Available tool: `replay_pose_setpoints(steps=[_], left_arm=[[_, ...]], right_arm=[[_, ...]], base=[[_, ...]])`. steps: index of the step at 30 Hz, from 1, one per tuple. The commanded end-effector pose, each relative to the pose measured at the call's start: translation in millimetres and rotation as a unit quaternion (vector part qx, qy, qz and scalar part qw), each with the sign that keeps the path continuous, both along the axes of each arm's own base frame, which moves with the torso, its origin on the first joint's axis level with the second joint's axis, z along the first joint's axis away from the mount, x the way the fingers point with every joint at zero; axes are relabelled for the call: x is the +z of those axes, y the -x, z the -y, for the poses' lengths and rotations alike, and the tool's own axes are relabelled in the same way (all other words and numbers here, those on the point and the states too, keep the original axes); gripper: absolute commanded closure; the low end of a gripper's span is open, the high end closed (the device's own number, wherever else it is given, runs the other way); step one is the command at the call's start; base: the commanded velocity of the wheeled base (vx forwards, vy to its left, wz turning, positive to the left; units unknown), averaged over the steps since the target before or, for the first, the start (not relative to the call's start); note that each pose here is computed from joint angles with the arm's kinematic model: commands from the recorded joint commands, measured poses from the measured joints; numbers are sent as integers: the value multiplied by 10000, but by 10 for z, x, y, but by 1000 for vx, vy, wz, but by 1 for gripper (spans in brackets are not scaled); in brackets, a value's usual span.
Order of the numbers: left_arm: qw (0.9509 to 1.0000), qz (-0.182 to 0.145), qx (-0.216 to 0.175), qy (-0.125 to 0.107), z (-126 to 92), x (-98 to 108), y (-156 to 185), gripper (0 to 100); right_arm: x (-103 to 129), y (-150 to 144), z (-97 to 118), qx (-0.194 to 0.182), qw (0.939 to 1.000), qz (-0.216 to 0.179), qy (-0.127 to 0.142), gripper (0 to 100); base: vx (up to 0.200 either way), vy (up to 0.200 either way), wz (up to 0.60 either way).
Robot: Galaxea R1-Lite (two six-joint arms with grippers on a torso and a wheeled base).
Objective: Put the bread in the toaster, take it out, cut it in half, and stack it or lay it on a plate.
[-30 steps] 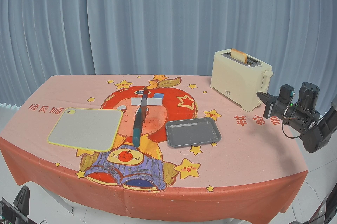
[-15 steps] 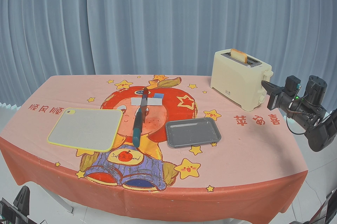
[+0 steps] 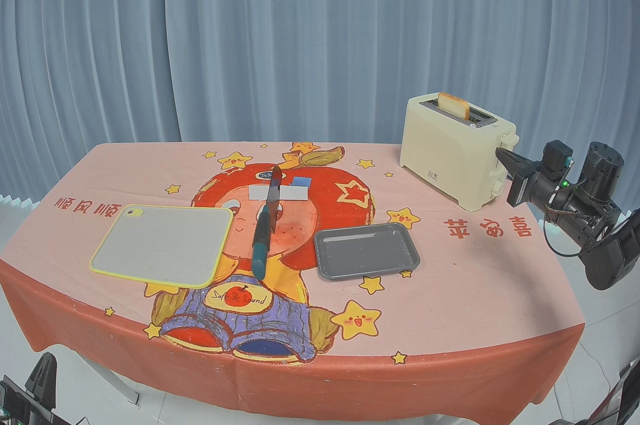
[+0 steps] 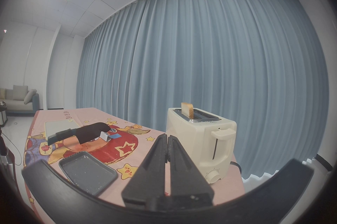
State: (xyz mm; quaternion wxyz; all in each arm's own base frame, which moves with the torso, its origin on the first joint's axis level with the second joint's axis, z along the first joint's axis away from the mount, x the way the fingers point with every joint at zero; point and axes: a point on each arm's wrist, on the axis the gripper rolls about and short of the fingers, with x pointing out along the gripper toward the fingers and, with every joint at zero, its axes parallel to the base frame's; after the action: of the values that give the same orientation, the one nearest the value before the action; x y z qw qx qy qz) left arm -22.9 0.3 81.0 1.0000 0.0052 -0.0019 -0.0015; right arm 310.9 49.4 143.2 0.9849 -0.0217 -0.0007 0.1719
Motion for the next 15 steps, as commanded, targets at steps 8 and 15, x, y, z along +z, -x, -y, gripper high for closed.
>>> replay_pose_setpoints(steps=[8, 15], left_arm=[[10000, -81, 0, -2, 0, -48, -12, 100], [10000, -81, 0, -2, 0, -48, -12, 100]], right_arm=[[-38, 19, -39, 67, 9999, -75, 12, 100], [-35, 16, -35, 59, 10000, -68, 11, 100]], base=[[0, 0, 0], [0, 0, 0]])
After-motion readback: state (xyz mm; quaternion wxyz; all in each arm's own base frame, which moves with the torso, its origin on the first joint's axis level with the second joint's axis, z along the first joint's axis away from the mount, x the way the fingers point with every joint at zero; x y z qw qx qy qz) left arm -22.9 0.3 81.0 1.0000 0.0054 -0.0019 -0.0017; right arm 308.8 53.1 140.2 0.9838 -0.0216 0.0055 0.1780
